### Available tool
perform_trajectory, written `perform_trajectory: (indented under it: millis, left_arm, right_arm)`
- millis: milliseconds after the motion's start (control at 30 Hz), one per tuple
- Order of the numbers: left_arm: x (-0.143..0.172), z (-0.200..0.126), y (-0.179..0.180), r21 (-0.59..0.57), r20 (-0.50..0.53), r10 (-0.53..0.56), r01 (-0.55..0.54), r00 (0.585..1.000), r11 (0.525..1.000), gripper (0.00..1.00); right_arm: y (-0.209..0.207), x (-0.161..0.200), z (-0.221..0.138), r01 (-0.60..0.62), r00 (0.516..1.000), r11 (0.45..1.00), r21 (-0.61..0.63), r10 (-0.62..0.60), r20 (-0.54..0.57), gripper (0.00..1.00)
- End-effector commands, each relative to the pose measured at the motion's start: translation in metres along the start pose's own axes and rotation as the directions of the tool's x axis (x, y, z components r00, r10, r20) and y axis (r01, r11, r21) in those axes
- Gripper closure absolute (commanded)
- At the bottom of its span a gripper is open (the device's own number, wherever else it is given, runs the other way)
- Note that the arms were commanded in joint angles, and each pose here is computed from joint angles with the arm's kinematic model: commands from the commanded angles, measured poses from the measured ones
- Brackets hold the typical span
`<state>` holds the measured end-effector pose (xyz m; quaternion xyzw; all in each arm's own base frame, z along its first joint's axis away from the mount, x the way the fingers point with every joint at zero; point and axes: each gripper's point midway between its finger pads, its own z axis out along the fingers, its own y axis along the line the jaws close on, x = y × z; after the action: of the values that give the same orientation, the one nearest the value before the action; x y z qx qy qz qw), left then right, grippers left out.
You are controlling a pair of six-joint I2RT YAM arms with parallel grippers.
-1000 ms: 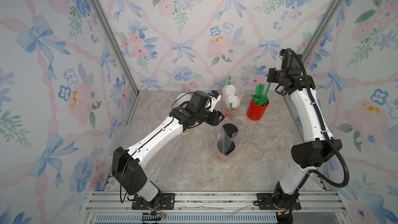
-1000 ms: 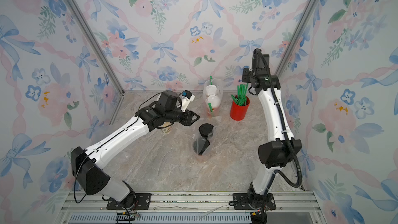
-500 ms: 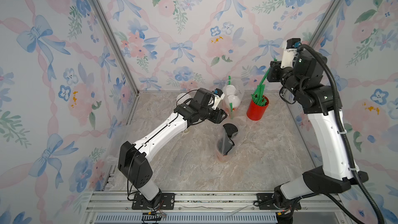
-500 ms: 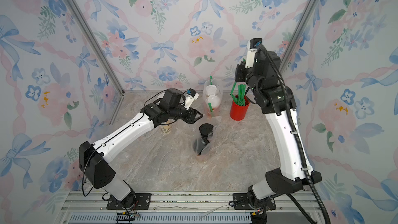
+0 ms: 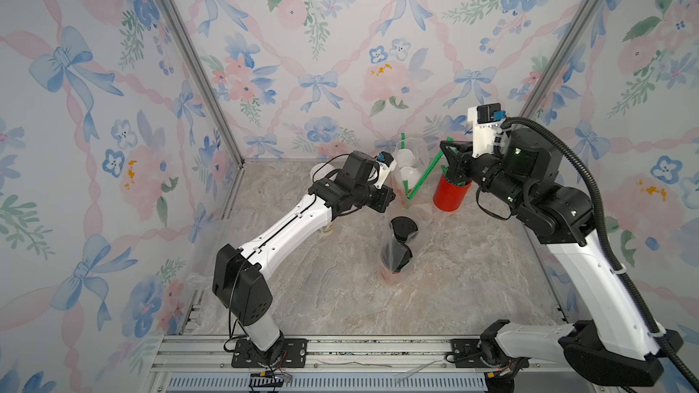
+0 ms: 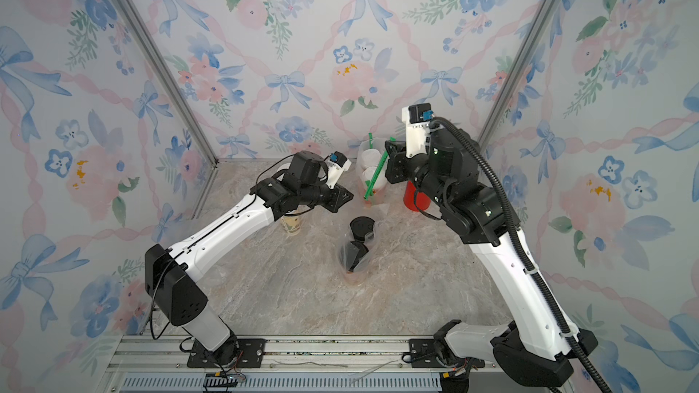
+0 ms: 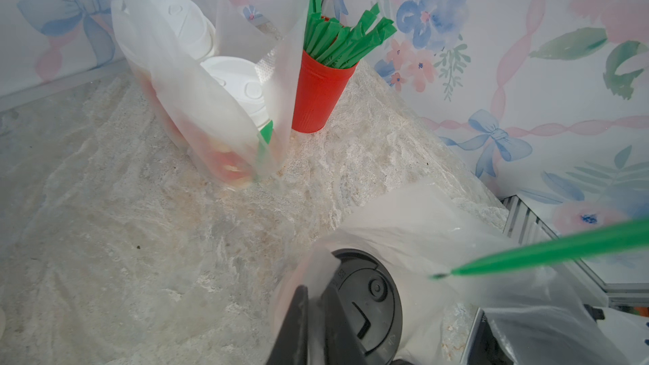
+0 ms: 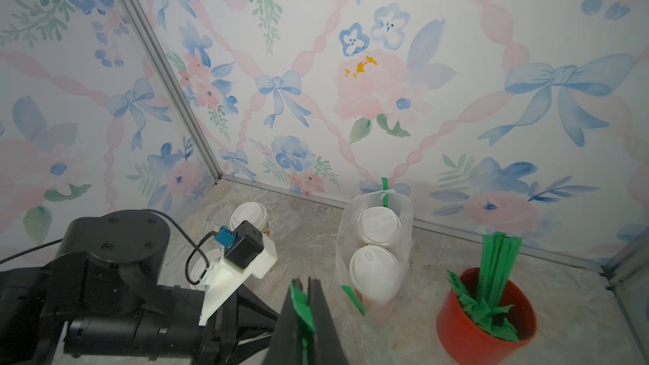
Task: Pack milk tea into plastic carrier bags
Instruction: Place the straw in the plastic carrier bag.
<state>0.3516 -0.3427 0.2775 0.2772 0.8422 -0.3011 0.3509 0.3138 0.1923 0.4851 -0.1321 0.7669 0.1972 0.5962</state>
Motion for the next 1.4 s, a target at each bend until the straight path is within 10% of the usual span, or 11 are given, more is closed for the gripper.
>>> perform_trajectory:
  millis: [0,933,1367]
  left_arm:
    - [-0.008,0.0,0.002,0.002,0.011,-0.025,0.025,1.0,1.0,0.93]
    - [-0.017,0.007,-0.004,0.04,0.011,-0.051,0.05,0.999,0.998,1.0]
    - [-0.012,0.003,0.002,0.003,0.013,-0.055,0.055,0.998,0.999,0.96]
  right_arm:
    - [0.013,0.009,0.007,0.004,1.0,0.999,-0.047,-0.004,0.002,0.94]
    - [-0.014,0.103,0.088,0.214,0.973,0.974,0.073,-0.206,-0.104,0.95]
    - [-0.019,0.179,0.119,0.13,0.973,0.991,0.018,-0.124,-0.196,0.95]
